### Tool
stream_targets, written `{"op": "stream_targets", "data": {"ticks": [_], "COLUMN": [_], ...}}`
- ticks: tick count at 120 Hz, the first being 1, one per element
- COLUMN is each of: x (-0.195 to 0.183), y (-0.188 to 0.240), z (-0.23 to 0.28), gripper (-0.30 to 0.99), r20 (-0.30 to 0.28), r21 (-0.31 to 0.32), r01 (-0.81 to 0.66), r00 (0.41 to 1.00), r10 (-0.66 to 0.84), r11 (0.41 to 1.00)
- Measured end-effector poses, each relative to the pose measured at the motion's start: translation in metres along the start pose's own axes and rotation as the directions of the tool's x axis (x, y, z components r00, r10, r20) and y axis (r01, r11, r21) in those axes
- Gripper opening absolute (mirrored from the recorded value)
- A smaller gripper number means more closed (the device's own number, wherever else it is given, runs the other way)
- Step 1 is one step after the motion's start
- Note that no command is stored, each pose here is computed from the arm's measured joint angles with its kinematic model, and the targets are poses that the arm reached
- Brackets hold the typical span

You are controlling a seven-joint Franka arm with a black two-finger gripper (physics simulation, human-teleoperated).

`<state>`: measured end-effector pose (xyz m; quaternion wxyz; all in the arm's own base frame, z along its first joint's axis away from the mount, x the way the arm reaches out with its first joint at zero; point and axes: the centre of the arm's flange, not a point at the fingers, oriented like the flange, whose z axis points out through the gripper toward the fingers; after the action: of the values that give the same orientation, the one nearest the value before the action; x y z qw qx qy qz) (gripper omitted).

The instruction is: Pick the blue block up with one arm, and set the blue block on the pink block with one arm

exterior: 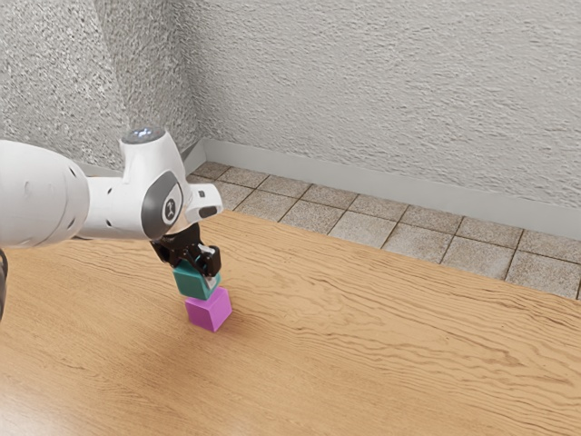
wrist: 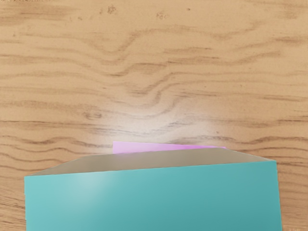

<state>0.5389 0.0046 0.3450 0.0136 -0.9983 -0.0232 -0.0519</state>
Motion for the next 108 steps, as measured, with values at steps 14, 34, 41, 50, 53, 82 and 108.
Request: {"op": "stream_targets", "data": {"ticks": [14, 34, 41, 50, 53, 82, 108], "x": [0.0, -0.0001, -0.0001, -0.0001, -0.0001, -0.0006, -0.0009], "y": [-0.0003, -0.0011, -0.0014, -0.0015, -0.0015, -0.0017, -0.0019], "z": [0.0, 0.0001, 0.0002, 0.0001, 0.0001, 0.0006, 0.0005], "gripper": [0.37, 0.37, 0.37, 0.37, 0.37, 0.37, 0.37], "r20": [0.0, 0.0, 0.001, 0.001, 0.001, 0.003, 0.002], "r21": [0.0, 0.0, -0.001, -0.001, -0.001, -0.002, -0.008], "r01": [-0.014, -0.032, -0.038, -0.046, -0.049, -0.075, -0.091], "r00": [1.0, 0.999, 0.999, 0.999, 0.999, 0.997, 0.996], "r10": [0.014, 0.032, 0.038, 0.046, 0.049, 0.075, 0.091], "r11": [1.0, 0.999, 0.999, 0.999, 0.999, 0.997, 0.996]}}
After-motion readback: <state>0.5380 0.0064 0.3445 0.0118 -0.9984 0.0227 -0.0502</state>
